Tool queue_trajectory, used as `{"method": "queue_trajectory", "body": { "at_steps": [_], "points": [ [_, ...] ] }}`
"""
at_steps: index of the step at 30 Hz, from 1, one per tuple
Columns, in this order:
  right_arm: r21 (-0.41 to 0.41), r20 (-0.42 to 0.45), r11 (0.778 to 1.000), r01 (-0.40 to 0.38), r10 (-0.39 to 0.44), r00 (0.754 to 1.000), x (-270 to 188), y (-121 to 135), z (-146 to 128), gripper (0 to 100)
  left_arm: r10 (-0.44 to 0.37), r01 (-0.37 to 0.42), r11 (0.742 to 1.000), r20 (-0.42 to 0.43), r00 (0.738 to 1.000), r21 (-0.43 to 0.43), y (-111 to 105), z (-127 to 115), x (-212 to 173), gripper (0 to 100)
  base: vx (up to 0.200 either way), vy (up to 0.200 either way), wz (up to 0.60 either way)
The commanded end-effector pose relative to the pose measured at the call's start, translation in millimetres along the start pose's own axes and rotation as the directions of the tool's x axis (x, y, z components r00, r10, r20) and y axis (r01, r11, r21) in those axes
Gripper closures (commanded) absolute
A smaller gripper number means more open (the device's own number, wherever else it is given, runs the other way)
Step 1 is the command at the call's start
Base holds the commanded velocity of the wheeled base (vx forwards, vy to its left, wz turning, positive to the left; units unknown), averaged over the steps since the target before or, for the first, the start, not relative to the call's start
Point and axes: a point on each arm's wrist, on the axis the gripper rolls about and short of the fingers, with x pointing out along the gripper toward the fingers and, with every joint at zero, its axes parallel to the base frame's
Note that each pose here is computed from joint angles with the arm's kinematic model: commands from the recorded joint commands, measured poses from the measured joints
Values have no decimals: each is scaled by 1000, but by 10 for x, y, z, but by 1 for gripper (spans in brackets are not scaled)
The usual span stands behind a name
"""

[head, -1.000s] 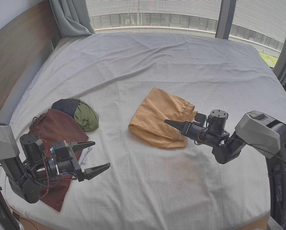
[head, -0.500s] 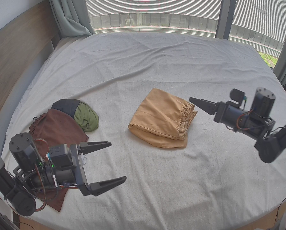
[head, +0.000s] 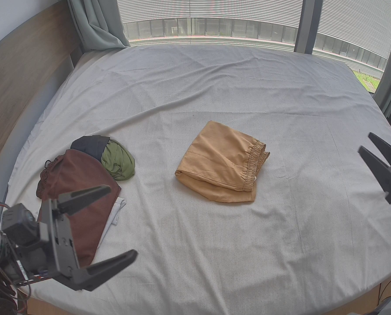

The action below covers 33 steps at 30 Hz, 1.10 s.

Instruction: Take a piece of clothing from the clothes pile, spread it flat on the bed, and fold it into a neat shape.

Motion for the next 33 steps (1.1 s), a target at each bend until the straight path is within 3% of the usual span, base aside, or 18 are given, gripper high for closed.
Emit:
{"method": "queue_trajectory", "body": {
  "at_steps": [1, 8, 9, 12, 13, 15, 16, 18, 20, 22, 25, 27, 28, 31, 33],
  "points": [
    [-134, 160, 987, 94, -73, 984, -850, 368, 14, 0, 180, -185, 983, 187, 966, 11, -212, 360, -537, 0, 0, 0, 0],
    [-110, 117, 990, 93, -80, 990, -1274, 595, -235, 0, 261, -260, 965, 99, 960, -18, -361, 287, -821, 0, 0, 0, 0],
    [-91, 72, 991, 100, -94, 993, -1496, 697, -424, 0, 299, -298, 954, 47, 953, -37, -466, 211, -976, 0, 0, 0, 0],
    [-58, -1, 991, 123, -123, 992, -1717, 780, -719, 0, 337, -336, 941, 21, 941, -45, -637, 102, -1183, 0, 0, 0, 0],
    [-37, -65, 989, 141, -143, 988, -1725, 759, -827, 0, 358, -357, 933, 14, 934, -43, -694, 60, -1249, 0, 0, 0, 0],
    [-80, -93, 979, 185, -192, 977, -1731, 740, -870, 0, 386, -385, 922, 16, 922, -35, -759, 22, -1317, 0, 0, 0, 0],
    [-131, -112, 945, 299, -314, 943, -1737, 705, -899, 0, 419, -419, 908, 32, 907, -20, -849, -25, -1399, 0, 0, 0, 0],
    [-156, -117, 899, 409, -428, 896, -1756, 679, -928, 0, 470, -471, 882, 58, 881, 6, -946, -85, -1469, 0, 0, 0, 0],
    [-196, -106, 876, 441, -466, 878, -1758, 671, -921, 0, 513, -514, 857, 47, 857, 28, -971, -180, -1487, 0, 0, 0, 0],
    [-209, -103, 867, 452, -480, 871, -1759, 668, -921, 0, 519, -520, 853, 34, 854, 35, -965, -192, -1484, 0, 0, 0, 0],
    [-201, -100, 848, 490, -516, 851, -1765, 659, -924, 0, 583, -582, 811, -7, 812, 49, -1012, -304, -1505, 0, 0, 0, 0],
    [-177, -94, 819, 546, -566, 819, -1773, 649, -920, 0, 607, -606, 794, -114, 787, 47, -1025, -452, -1533, 0, 0, 0, 0],
    [-177, -90, 809, 561, -581, 809, -1776, 647, -917, 0, 631, -632, 774, -134, 764, 41, -1020, -472, -1542, 0, 0, 0, 0],
    [-184, -91, 811, 556, -577, 811, -1776, 649, -914, 0, 728, -724, 686, -92, 680, 72, -997, -438, -1557, 0, 0, 0, 0],
    [-198, -98, 843, 500, -525, 846, -1767, 659, -918, 0, 768, -765, 640, -92, 633, 73, -988, -441, -1567, 0, 0, 0, 0]
  ]
}}
